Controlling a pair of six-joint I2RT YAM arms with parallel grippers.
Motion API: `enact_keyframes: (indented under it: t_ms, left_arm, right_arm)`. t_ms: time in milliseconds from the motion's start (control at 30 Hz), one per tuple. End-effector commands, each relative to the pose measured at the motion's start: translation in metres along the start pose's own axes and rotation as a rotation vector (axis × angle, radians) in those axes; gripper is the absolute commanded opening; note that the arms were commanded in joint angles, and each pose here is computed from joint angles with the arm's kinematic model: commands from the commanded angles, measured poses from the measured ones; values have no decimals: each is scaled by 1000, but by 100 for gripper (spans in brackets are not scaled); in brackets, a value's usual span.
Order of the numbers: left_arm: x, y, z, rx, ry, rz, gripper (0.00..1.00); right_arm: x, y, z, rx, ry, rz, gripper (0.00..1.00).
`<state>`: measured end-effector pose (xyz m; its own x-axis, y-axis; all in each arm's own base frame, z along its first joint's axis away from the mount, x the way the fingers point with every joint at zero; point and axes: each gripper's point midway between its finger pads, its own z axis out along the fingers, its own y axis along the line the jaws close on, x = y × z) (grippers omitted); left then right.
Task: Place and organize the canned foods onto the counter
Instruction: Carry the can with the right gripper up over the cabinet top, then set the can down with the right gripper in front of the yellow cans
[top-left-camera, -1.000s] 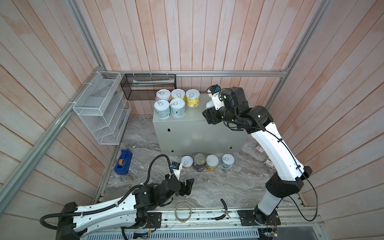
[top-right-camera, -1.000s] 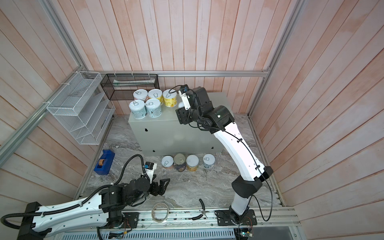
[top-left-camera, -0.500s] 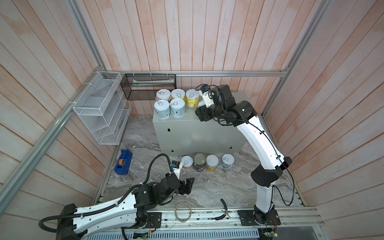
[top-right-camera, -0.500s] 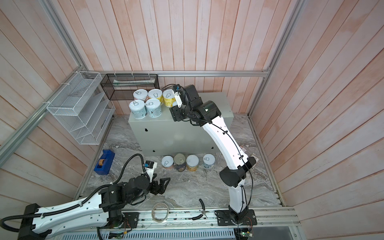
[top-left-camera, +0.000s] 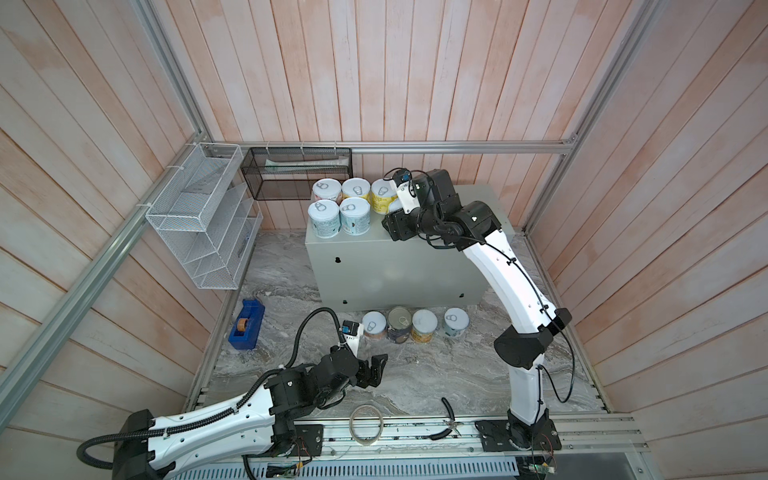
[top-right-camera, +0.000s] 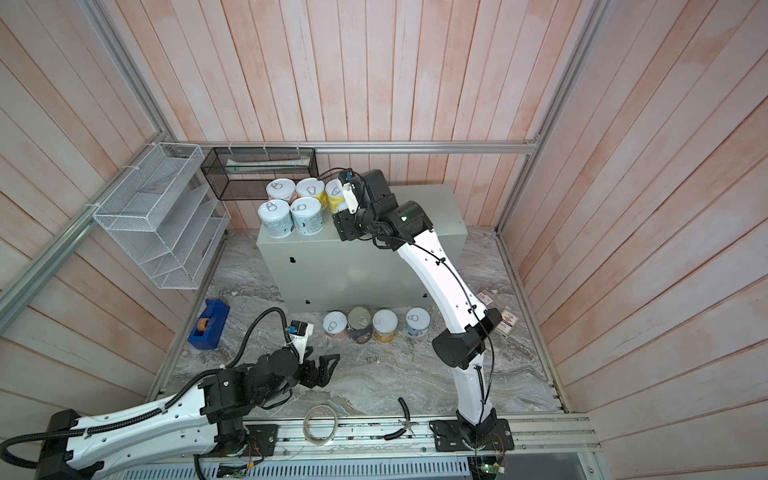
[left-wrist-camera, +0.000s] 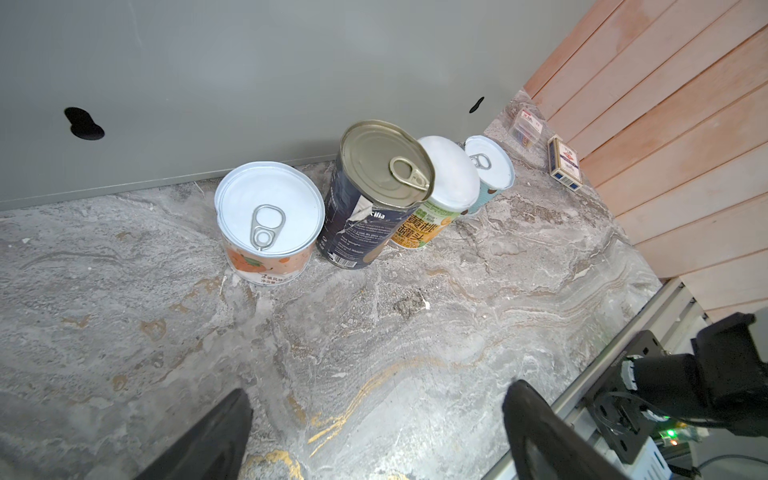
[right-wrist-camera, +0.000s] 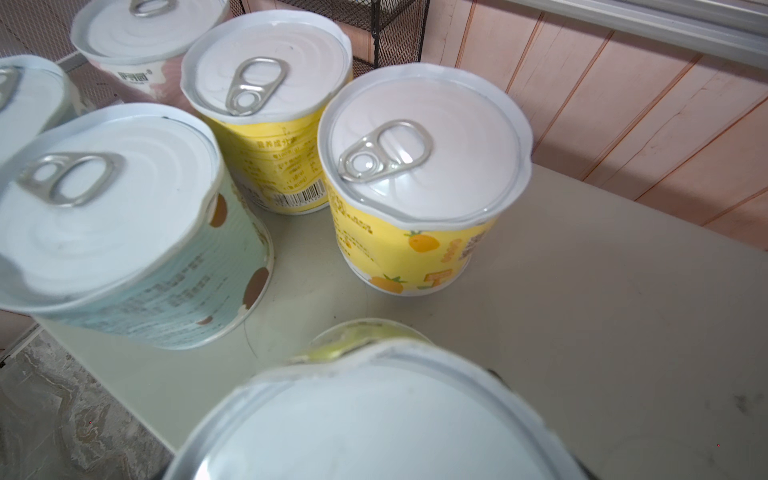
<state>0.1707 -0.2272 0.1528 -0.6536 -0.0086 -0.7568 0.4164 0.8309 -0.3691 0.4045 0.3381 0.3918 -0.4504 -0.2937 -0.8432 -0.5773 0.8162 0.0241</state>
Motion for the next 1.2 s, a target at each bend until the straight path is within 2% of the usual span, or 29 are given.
enact_keyframes:
  t_ms: [0, 33, 133, 200, 267, 500, 867, 967, 1100, 1167]
  left_arm:
    - [5, 7, 0, -14, 10, 10, 96]
    - [5, 8, 0, -15, 10, 8, 96]
    - [5, 9, -1, -14, 4, -1, 96]
    - [4, 9, -3, -12, 1, -8, 96]
    - [5, 11, -3, -19, 1, -9, 96]
    - [4, 13, -3, -29, 2, -2, 96]
    - [-3, 7, 1, -16, -11, -1, 96]
    - [0, 7, 3, -11, -9, -10, 96]
    - [3, 9, 2, -13, -4, -18, 96]
    - [5, 11, 2, -15, -1, -19, 96]
  right_arm:
    - [-18, -1, -1, -3, -68, 15, 23]
    - [-17, -1, 1, -2, -65, 15, 32]
    - [-16, -2, 4, 5, -63, 18, 67]
    - [-18, -1, 4, -2, -68, 17, 80]
    - [-21, 0, 3, -4, -82, 19, 85]
    - [-37, 0, -9, -10, -142, 8, 90]
    - [-71, 6, -83, -80, -333, 5, 90]
    - [-65, 2, -94, -88, -350, 9, 84]
    - [-52, -14, -103, -115, -363, 45, 69]
    - [-44, -24, -108, -149, -381, 74, 66]
